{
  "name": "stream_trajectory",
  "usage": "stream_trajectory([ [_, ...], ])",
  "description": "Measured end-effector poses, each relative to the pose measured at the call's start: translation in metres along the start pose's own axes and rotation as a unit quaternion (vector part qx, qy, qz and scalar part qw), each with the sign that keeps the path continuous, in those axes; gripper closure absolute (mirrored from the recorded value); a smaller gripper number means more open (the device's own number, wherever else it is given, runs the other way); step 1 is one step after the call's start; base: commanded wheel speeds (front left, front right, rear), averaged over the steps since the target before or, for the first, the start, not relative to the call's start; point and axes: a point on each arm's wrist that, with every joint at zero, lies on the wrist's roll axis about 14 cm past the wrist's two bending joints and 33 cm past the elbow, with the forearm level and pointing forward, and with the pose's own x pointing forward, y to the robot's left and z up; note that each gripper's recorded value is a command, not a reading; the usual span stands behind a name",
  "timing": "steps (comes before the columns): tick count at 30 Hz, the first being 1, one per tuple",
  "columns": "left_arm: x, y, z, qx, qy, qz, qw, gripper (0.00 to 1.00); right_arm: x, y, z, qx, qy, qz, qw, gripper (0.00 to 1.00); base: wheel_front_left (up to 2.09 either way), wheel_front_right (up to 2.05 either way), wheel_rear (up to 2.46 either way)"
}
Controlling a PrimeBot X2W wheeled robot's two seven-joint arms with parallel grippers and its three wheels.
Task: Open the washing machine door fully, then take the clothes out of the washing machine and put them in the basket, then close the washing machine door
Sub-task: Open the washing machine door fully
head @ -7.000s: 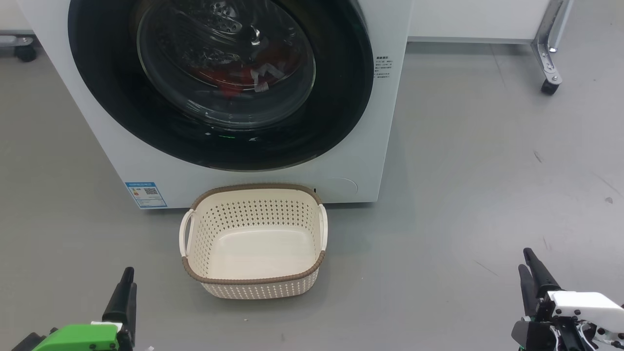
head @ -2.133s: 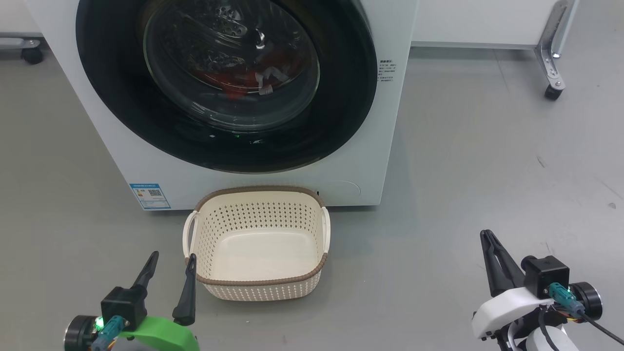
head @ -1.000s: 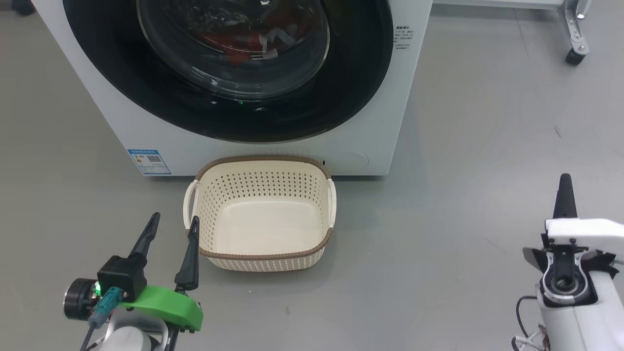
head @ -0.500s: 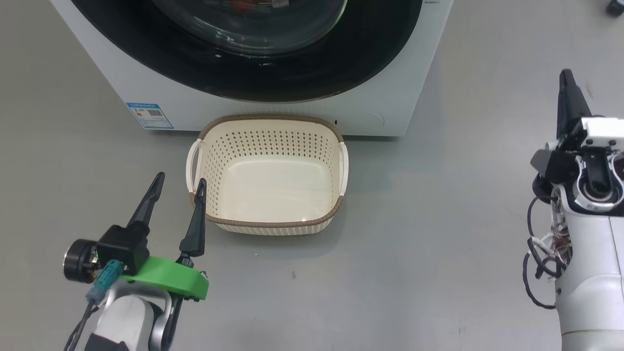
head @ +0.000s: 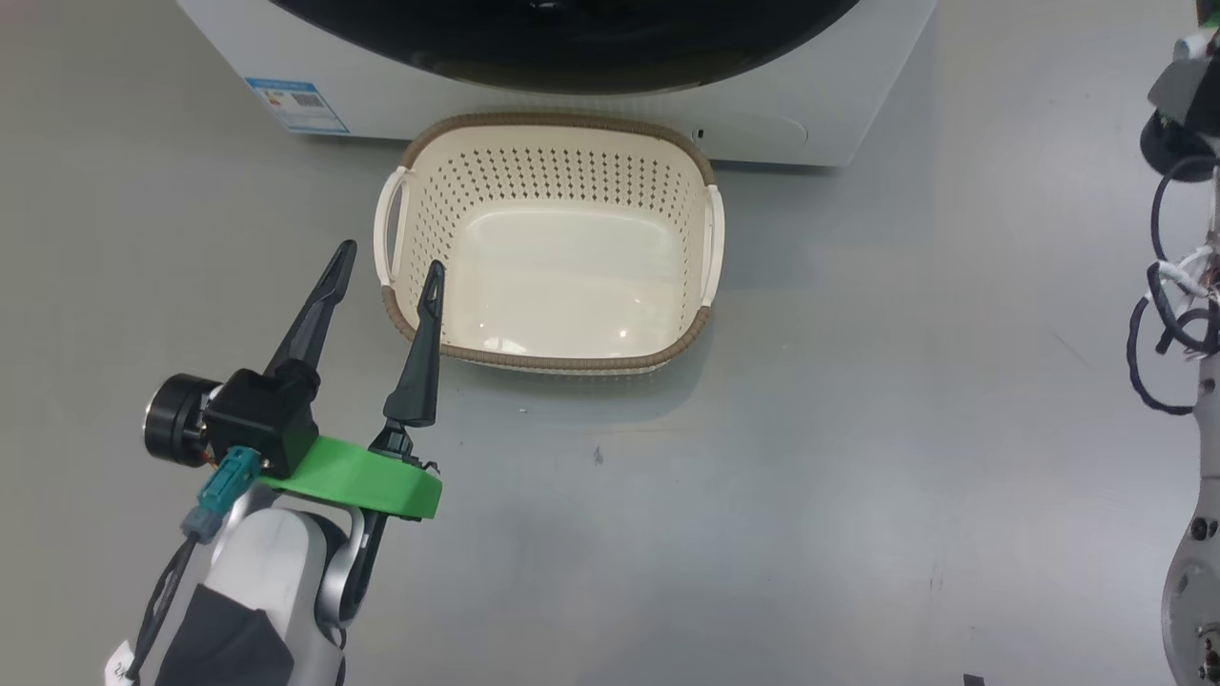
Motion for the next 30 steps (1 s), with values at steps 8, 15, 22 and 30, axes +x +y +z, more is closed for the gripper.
stream_trajectory([
  [8, 0.012, 0.005, -0.015, 0.004, 0.014, -0.003, 1.000, 0.00, 0.042, -0.002, -0.021, -0.011, 0.064, 0.005, 0.998, 1.00, 0.00, 0.00, 0.00],
  [15, 0.015, 0.011, -0.024, 0.003, 0.024, 0.001, 1.000, 0.00, 0.069, -0.009, -0.041, -0.026, 0.115, -0.005, 0.993, 1.00, 0.00, 0.00, 0.00],
  [22, 0.014, 0.020, -0.031, 0.006, 0.035, 0.012, 0.999, 0.00, 0.090, -0.012, -0.069, -0.024, 0.159, -0.005, 0.987, 1.00, 0.00, 0.00, 0.00],
  [30, 0.010, 0.032, -0.034, 0.011, 0.041, 0.029, 0.999, 0.00, 0.104, -0.018, -0.085, -0.013, 0.186, -0.013, 0.982, 1.00, 0.00, 0.00, 0.00],
])
